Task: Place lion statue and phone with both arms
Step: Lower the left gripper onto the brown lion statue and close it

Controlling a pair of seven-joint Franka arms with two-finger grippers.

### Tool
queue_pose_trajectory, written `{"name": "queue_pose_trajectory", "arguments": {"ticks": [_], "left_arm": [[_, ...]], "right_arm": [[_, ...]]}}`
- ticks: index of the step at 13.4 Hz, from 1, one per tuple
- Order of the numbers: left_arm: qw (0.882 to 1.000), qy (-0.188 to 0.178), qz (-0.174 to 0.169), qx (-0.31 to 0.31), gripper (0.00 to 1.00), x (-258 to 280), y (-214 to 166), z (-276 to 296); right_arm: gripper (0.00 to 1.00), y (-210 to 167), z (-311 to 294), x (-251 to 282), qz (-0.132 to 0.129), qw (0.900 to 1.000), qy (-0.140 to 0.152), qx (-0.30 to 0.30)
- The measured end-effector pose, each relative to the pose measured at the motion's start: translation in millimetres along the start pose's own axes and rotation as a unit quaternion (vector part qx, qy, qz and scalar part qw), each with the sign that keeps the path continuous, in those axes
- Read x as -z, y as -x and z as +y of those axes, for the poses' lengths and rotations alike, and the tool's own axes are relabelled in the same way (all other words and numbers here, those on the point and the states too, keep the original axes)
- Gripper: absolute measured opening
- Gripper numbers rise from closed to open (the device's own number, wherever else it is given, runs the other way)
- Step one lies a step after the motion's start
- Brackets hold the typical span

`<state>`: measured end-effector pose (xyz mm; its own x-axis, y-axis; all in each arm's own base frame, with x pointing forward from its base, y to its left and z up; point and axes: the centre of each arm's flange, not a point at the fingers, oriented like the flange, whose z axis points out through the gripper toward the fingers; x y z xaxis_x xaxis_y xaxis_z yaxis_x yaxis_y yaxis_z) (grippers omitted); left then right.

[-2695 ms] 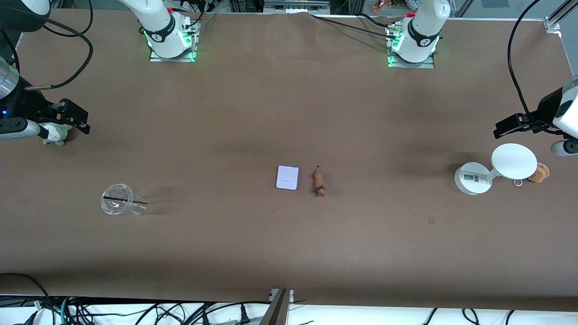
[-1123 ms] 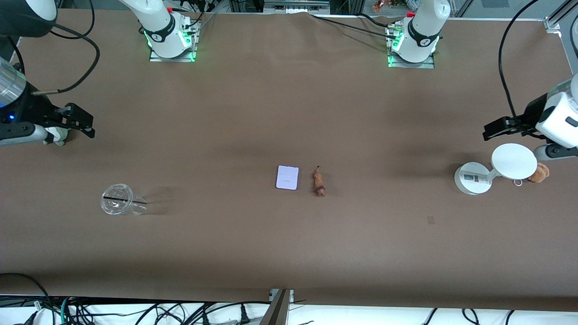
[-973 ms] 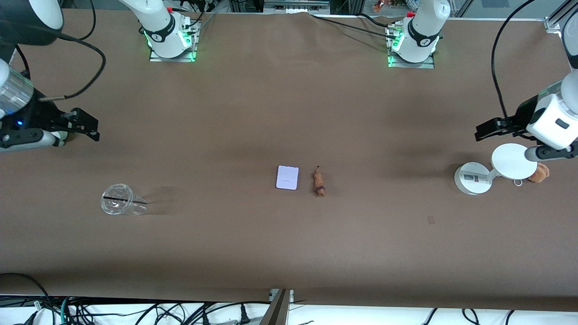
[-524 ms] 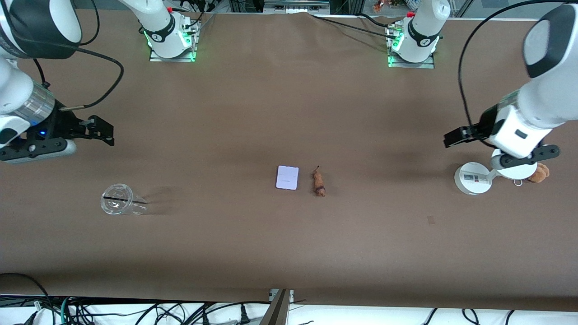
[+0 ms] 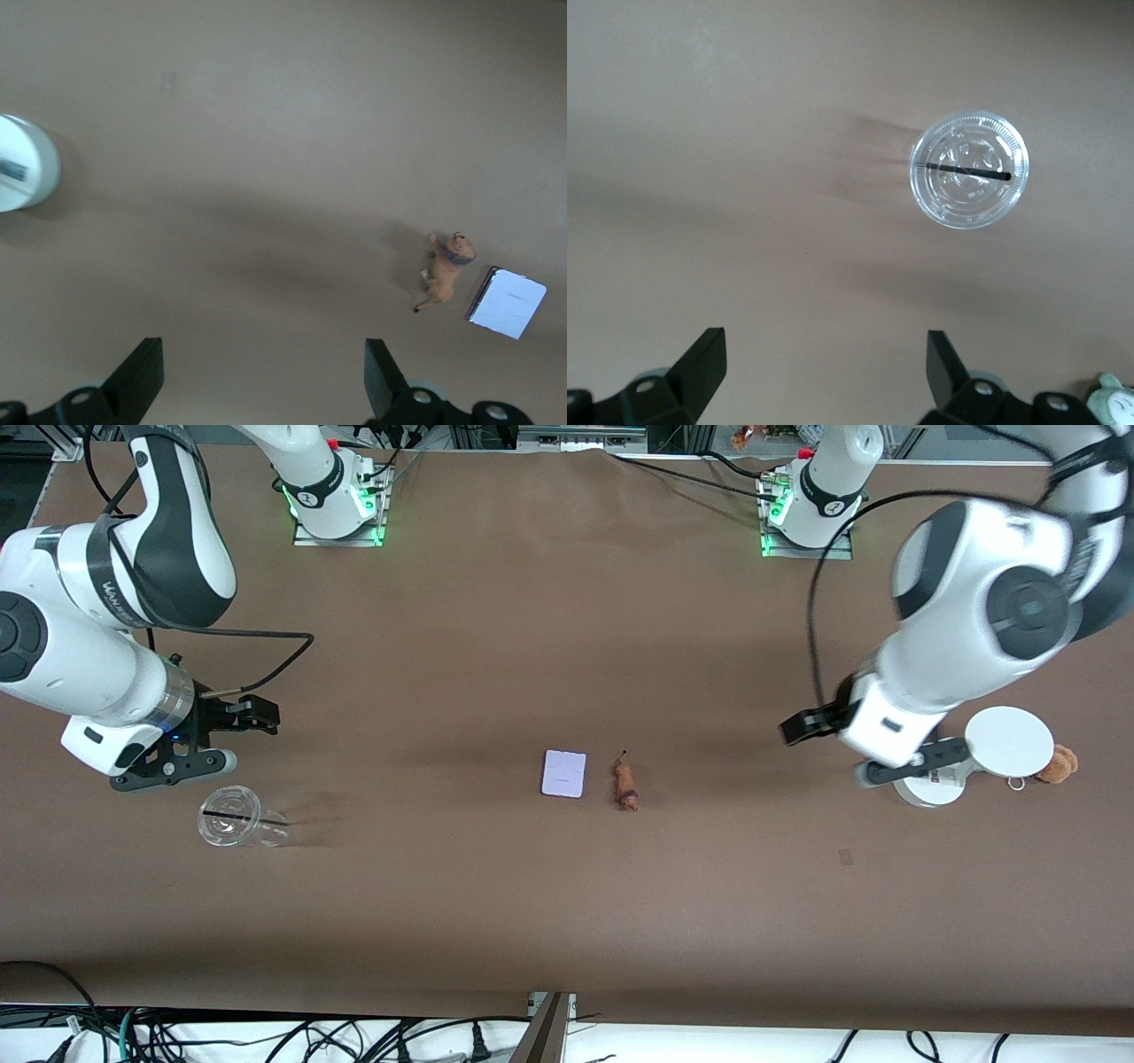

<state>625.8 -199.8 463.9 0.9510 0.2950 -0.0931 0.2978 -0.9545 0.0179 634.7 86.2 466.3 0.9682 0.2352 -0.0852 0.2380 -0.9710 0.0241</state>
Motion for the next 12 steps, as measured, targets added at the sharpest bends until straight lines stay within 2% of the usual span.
{"name": "queue_pose_trajectory", "arguments": {"ticks": [7, 12], "left_arm": [[0.999, 0.017, 0.031, -0.038, 1.00, -109, 24, 106], [0.997, 0.010, 0.052, -0.051, 1.00, -181, 66, 168]], "right_arm": [[1.00, 0, -1, 4, 0.004, 1.000, 0.000, 0.001], [1.00, 0, 0, 4, 0.004, 1.000, 0.000, 0.001]]}}
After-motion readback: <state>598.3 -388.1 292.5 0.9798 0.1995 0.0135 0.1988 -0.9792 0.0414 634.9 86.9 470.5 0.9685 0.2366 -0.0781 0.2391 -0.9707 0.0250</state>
